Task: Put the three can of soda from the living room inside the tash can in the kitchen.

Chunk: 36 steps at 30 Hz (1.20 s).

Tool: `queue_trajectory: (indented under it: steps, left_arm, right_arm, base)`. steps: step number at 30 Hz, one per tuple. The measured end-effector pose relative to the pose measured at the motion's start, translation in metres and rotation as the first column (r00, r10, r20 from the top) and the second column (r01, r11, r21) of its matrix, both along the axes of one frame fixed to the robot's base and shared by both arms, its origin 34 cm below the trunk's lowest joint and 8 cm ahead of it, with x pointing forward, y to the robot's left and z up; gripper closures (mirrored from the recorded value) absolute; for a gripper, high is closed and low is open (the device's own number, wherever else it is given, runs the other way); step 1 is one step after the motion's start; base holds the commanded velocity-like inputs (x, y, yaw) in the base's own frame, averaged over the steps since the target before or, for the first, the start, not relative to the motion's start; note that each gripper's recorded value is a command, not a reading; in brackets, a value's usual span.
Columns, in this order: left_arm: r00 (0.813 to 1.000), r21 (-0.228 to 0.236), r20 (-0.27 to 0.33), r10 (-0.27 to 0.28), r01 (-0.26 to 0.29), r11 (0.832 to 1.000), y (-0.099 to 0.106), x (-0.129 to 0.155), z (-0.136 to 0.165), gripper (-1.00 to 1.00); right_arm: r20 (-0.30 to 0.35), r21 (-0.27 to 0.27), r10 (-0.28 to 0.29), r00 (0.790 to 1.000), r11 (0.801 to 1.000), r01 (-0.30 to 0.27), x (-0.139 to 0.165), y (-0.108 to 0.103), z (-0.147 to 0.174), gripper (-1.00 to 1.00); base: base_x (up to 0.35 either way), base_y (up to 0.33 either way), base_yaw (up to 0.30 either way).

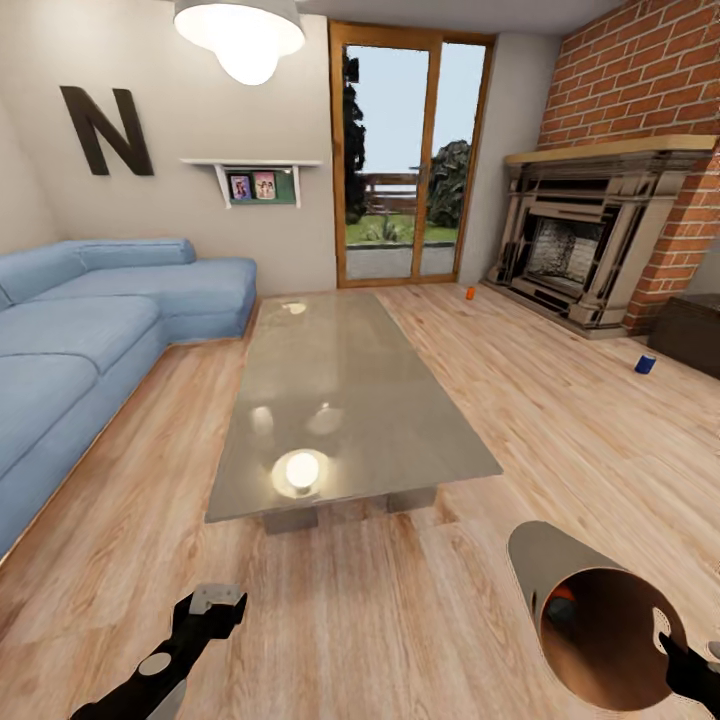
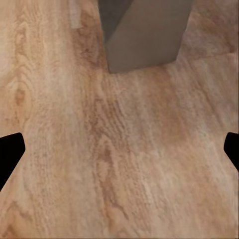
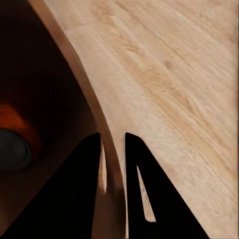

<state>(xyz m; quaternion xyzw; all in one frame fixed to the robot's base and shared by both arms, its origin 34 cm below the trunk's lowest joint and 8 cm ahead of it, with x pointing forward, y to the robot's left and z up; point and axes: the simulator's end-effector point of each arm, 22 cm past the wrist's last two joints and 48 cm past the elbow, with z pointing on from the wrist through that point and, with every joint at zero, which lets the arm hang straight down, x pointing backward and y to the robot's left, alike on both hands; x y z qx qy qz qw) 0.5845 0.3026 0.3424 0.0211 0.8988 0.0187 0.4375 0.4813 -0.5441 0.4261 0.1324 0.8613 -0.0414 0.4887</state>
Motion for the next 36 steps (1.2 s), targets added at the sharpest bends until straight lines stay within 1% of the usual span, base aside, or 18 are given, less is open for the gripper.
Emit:
queue_trajectory:
  steps: [3,7,23,36]
  left_arm:
    - [1.0,0.0,-0.001,0.0,0.0,1.0,0.0,0.0,-0.001,-1.0]
    - [1.0,0.0,-0.005,-0.001,0.001,1.0,0.0,-0.001,-0.002,-1.0]
    - [1.0,0.001,-0.019,-0.002,0.002,1.0,0.0,-0.004,-0.009,-1.0]
    - [1.0,0.001,-0.022,-0.001,0.001,1.0,0.0,-0.005,-0.01,-1.0]
  right_arm:
    - [0.009,0.005,-0.007,1.0,1.0,0.007,0.0,-0.001,0.001,1.0]
    - [0.006,0.007,-0.009,1.0,1.0,0.009,-0.001,-0.002,0.0,1.0]
    - [-0.005,0.008,-0.012,1.0,1.0,0.012,-0.003,-0.002,-0.005,1.0]
    - [-0.005,0.006,-0.012,1.0,1.0,0.012,-0.002,-0.002,-0.005,1.0]
  base:
    - [0.114,-0.297,-0.101]
    - [0.109,-0.302,-0.146]
    - [0.093,-0.307,-0.199]
    - [0.091,-0.308,-0.056]
